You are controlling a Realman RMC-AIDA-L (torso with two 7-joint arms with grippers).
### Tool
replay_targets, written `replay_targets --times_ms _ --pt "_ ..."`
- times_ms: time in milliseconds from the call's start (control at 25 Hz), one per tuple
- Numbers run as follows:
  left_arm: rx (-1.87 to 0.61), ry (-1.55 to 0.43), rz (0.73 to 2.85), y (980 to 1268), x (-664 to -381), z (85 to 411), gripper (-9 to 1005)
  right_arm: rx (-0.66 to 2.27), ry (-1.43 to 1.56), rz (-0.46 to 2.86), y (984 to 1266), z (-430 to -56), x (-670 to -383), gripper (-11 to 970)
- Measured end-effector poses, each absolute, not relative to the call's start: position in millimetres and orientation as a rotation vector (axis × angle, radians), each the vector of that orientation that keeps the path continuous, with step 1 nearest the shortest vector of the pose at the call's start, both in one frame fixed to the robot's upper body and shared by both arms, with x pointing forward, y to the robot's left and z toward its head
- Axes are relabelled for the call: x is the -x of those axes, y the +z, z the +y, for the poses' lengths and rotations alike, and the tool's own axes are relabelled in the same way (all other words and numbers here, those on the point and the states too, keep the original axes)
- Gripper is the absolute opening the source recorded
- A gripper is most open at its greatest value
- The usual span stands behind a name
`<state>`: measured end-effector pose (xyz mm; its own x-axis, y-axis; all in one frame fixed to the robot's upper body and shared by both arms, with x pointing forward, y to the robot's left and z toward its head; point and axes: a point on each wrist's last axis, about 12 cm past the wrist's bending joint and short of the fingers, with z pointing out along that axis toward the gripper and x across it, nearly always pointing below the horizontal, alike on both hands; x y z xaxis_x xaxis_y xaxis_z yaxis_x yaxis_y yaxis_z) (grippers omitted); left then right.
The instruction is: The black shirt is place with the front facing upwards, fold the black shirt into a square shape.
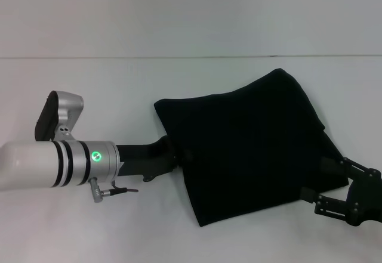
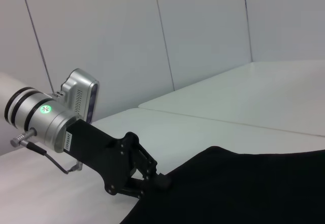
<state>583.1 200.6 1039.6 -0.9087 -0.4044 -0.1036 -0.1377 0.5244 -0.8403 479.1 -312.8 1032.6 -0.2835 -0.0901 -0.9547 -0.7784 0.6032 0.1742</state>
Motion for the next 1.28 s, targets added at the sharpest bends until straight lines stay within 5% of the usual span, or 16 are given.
replay_targets --times_ms 160,400,1040,1280 --pt "0.437 -1.331 2.475 1039.0 -582.2 199.3 175 0.713 0.797 1.749 1032.4 -312.6 -478.7 932" --pt "0.411 -1.327 2.458 1040.7 -582.6 204.4 99 0.713 0.798 1.746 1032.9 -312.0 -479.7 932" --pt "0.475 -1.224 2.365 1056.1 -588.6 284.0 150 0.667 0.8 1.721 1037.6 -306.8 -491.3 932" --pt "0.464 -1.214 2.355 1057.5 -588.7 287.5 173 0.654 0.799 1.721 1036.8 -301.4 -497.6 931"
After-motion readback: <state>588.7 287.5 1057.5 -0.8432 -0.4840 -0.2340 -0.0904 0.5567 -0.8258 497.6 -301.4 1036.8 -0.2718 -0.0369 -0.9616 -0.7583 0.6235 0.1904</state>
